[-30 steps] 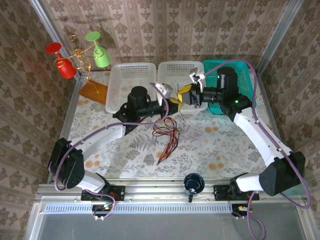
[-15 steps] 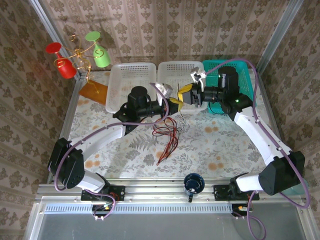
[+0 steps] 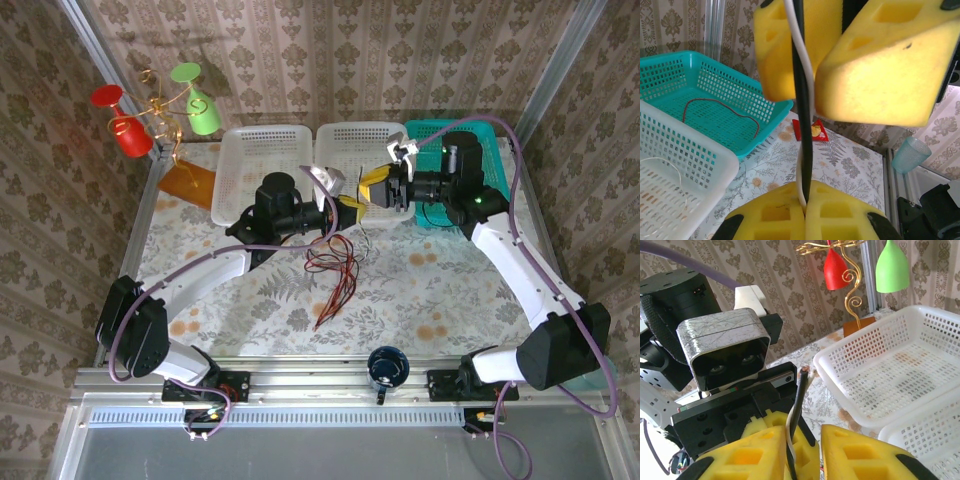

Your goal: Untangle the cables

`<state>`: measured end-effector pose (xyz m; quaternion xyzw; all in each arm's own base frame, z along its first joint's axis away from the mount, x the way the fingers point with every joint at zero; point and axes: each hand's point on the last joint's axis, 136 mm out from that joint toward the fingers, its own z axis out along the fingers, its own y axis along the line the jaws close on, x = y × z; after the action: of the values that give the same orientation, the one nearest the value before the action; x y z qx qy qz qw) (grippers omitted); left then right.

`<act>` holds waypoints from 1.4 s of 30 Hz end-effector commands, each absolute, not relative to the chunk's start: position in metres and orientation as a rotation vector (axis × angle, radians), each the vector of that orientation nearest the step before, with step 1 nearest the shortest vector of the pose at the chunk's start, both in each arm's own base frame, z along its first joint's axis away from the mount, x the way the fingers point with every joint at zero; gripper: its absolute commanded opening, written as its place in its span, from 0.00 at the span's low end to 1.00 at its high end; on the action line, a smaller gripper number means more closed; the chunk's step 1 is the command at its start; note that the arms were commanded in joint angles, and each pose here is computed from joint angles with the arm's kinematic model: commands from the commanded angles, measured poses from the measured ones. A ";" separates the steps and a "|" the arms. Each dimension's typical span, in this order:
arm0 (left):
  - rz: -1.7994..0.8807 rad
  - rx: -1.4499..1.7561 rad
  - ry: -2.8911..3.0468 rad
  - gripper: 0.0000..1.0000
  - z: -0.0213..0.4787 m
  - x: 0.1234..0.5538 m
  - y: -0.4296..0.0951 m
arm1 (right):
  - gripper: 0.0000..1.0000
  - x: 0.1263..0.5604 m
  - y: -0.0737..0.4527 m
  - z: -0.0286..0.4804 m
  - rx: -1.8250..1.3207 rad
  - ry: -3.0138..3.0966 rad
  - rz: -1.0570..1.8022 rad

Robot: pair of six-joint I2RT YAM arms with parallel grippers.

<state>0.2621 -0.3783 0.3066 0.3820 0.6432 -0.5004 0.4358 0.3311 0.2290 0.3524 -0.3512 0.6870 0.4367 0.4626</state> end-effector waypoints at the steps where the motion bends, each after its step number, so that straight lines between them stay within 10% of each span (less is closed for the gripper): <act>1: -1.275 0.954 1.565 0.00 0.326 0.257 -0.376 | 0.24 0.328 0.234 0.357 -0.891 1.675 1.118; 8: -1.274 0.951 1.569 0.00 0.325 0.257 -0.376 | 0.00 0.329 0.236 0.355 -0.895 1.684 1.122; 31: -1.298 0.903 1.545 0.00 0.337 0.261 -0.363 | 0.00 0.335 0.217 0.326 -0.796 1.778 1.063; 36: -1.300 0.904 1.551 0.00 0.335 0.261 -0.363 | 0.23 0.322 0.225 0.350 -0.830 1.686 1.167; 42: -1.306 0.903 1.558 0.00 0.333 0.261 -0.364 | 0.29 0.315 0.236 0.363 -0.883 1.670 1.209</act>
<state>0.2655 -0.3694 0.3160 0.3636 0.6460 -0.5138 0.4319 0.3288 0.2285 0.3367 -0.3284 0.6994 0.4676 0.4293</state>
